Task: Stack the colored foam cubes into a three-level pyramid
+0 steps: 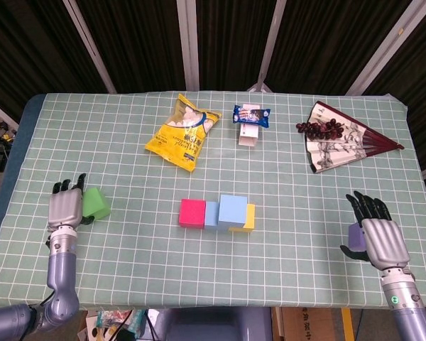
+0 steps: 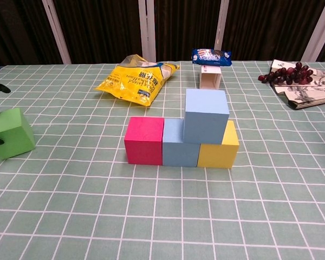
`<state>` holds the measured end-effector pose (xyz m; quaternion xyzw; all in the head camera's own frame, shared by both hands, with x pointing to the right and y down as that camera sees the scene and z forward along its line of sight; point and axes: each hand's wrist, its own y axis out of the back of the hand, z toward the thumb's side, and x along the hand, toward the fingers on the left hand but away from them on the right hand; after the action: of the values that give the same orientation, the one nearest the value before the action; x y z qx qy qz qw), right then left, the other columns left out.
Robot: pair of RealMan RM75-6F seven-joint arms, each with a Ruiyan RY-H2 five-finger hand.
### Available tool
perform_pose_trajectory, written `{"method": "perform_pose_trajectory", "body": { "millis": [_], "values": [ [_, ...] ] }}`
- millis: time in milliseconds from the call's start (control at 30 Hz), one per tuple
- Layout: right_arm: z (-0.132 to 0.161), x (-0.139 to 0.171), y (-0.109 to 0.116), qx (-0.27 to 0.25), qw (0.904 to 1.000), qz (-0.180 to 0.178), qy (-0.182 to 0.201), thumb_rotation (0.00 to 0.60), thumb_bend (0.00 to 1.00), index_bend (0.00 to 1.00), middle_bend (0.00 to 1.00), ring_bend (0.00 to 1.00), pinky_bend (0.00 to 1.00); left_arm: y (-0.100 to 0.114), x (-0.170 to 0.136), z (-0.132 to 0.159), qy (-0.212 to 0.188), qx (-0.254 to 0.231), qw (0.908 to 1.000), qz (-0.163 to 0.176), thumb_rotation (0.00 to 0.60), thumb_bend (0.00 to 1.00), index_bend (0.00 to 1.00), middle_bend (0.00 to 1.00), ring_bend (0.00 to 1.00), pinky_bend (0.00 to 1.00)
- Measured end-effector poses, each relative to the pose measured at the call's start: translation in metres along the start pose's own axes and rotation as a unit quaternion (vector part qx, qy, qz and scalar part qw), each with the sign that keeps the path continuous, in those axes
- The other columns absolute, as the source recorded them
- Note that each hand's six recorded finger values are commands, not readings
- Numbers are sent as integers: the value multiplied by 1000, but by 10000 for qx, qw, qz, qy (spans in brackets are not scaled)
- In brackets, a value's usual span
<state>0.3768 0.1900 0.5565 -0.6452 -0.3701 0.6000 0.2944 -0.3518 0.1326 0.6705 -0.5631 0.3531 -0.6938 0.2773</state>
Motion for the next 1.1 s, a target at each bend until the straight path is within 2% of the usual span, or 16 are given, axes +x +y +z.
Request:
{"method": "perform_pose_trajectory", "body": {
  "millis": [67,233,400,600,733,1100],
  "values": [
    [0,0,0,-8,10000,-4,-7,600,195,0,0,0,0,5,-2,5,-156,0,9998,91,600,310,47,390,105,101],
    [-1,-1,0,17,10000,-11,-8,600,196,0,0,0,0,34,-13,31,-914,-13,9953,306,600,304,47,386,105,101],
    [0,-1,0,13,10000,-10,1,600,195,0,0,0,0,63,-21,58,-1622,102,9864,241,600,301,47,386,105,101],
    [0,-2,1,3,10000,-35,0,600,195,0,0,0,0,85,-27,97,-2282,121,9735,41,600,298,47,389,105,101],
    [-2,-2,1,-16,10000,-37,-17,600,195,0,0,0,0,96,-29,120,-2558,197,9665,-9,600,298,47,387,105,101],
    [-4,-4,3,-98,9999,-41,-58,600,195,0,0,0,0,103,-37,175,-2965,359,9542,-170,600,337,47,387,105,101]
  ]
}}
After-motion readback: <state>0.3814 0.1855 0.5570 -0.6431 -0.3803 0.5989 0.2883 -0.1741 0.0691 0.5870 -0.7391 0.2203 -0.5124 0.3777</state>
